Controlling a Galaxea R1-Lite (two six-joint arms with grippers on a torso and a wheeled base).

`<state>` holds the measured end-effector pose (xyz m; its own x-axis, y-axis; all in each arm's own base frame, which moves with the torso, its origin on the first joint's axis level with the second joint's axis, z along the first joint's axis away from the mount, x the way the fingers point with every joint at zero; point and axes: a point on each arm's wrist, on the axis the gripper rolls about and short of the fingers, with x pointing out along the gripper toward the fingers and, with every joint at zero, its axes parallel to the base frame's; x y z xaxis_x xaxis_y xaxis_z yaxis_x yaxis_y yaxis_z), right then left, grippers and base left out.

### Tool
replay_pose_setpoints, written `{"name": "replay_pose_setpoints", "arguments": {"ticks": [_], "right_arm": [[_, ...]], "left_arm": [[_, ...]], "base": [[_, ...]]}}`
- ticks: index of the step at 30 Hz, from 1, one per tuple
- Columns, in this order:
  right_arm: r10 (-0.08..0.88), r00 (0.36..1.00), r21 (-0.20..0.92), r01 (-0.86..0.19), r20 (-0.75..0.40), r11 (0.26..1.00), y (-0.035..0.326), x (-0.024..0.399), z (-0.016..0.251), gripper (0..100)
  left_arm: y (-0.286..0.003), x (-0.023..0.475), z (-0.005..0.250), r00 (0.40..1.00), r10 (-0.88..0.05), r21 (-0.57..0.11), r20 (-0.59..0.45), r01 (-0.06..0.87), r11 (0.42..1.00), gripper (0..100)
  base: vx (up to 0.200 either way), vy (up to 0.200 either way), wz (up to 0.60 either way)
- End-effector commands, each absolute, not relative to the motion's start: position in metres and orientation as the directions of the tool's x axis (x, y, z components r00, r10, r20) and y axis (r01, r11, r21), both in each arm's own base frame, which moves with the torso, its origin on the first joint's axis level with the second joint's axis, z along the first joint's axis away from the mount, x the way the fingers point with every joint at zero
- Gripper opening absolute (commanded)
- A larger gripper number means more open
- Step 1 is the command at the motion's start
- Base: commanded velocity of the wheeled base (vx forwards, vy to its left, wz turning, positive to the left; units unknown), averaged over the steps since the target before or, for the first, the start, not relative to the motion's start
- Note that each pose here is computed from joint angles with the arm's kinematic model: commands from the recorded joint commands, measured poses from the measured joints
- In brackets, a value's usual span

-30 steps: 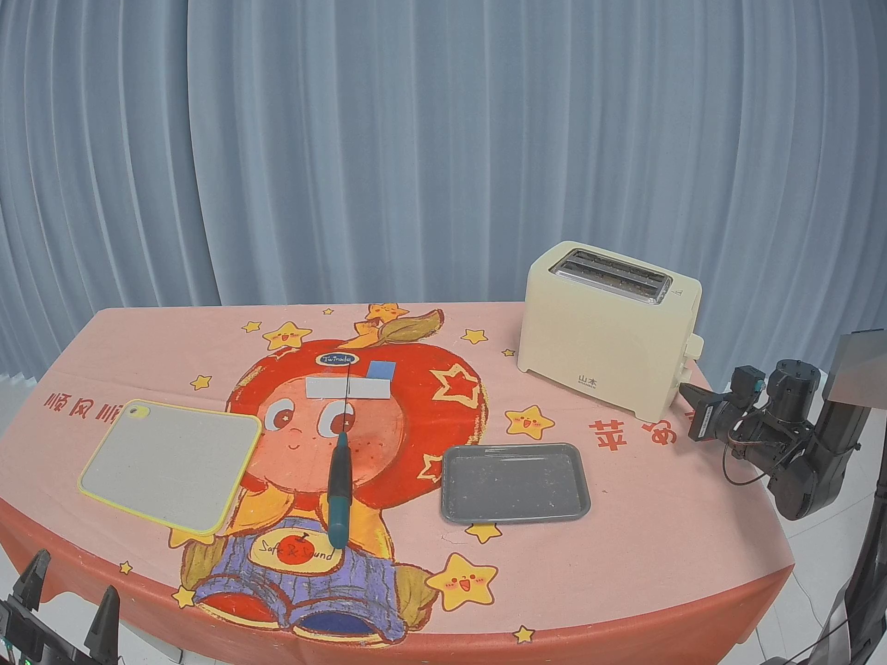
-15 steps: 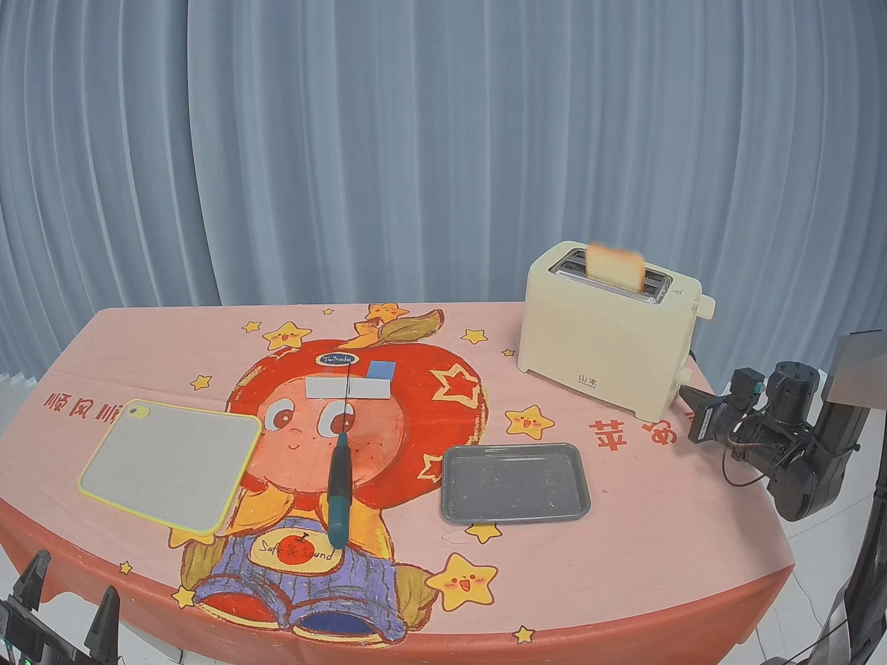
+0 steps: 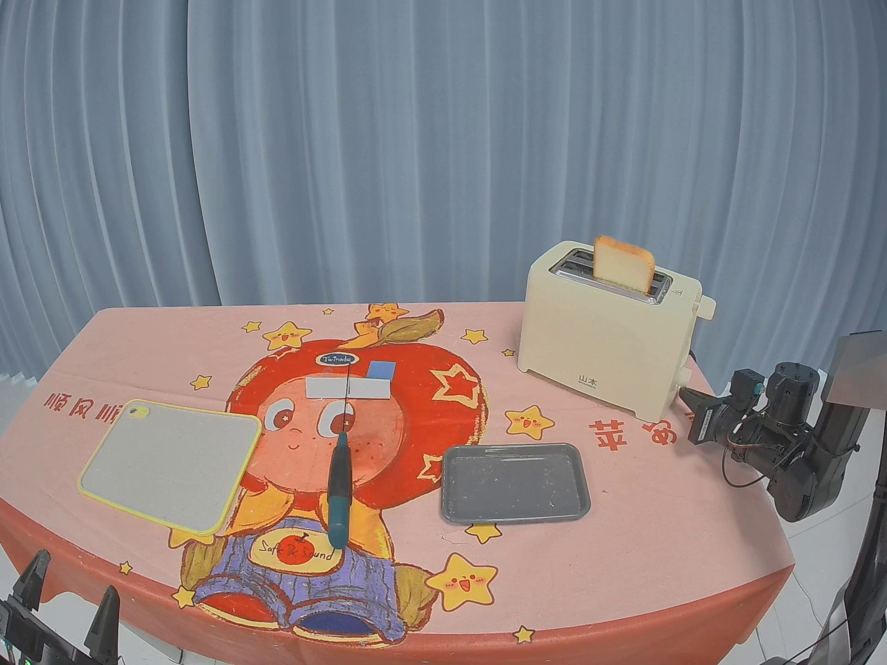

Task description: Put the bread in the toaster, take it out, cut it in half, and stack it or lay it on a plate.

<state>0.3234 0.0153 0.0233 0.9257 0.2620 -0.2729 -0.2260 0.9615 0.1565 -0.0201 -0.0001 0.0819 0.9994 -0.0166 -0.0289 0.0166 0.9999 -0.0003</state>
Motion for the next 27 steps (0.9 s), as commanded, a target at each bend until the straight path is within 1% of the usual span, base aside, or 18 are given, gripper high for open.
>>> {"name": "replay_pose_setpoints", "arguments": {"ticks": [1, 15, 21, 22, 25, 26, 27], "right_arm": [[0.263, 0.926, 0.156, -0.227, -0.272, 0.961, 0.015, 0.323, 0.023, 0], [0.274, 0.921, 0.149, -0.241, -0.277, 0.959, 0.019, 0.315, 0.026, 0], [0.282, 0.933, 0.136, -0.256, -0.226, 0.957, 0.021, 0.306, 0.043, 0], [0.288, 0.937, 0.128, -0.266, -0.197, 0.955, 0.023, 0.302, 0.054, 0], [0.294, 0.941, 0.122, -0.276, -0.169, 0.953, 0.024, 0.298, 0.066, 0], [0.306, 0.941, 0.118, -0.290, -0.144, 0.950, 0.028, 0.293, 0.075, 0], [0.311, 0.941, 0.116, -0.297, -0.134, 0.948, 0.029, 0.289, 0.080, 0]], "left_arm": [[0.000, -0.019, 0.077, 0.999, -0.017, 0.000, -0.046, 0.017, 1.000, 100], [0.000, -0.019, 0.077, 0.999, -0.017, 0.000, -0.046, 0.017, 1.000, 100], [0.000, -0.019, 0.077, 0.999, -0.017, 0.000, -0.046, 0.017, 1.000, 100], [0.000, -0.019, 0.077, 0.999, -0.017, 0.000, -0.046, 0.017, 1.000, 100], [0.000, -0.019, 0.077, 0.999, -0.017, 0.000, -0.046, 0.017, 1.000, 100], [0.000, -0.019, 0.077, 0.999, -0.017, 0.000, -0.046, 0.017, 1.000, 100], [0.000, -0.019, 0.077, 0.999, -0.017, 0.000, -0.046, 0.017, 1.000, 100]], "base": [[0.000, 0.000, 0.00], [0.000, 0.000, 0.00], [0.000, 0.000, 0.00], [0.000, 0.000, 0.00], [0.000, 0.000, 0.00], [0.000, 0.000, 0.00], [0.000, 0.000, 0.00]]}}
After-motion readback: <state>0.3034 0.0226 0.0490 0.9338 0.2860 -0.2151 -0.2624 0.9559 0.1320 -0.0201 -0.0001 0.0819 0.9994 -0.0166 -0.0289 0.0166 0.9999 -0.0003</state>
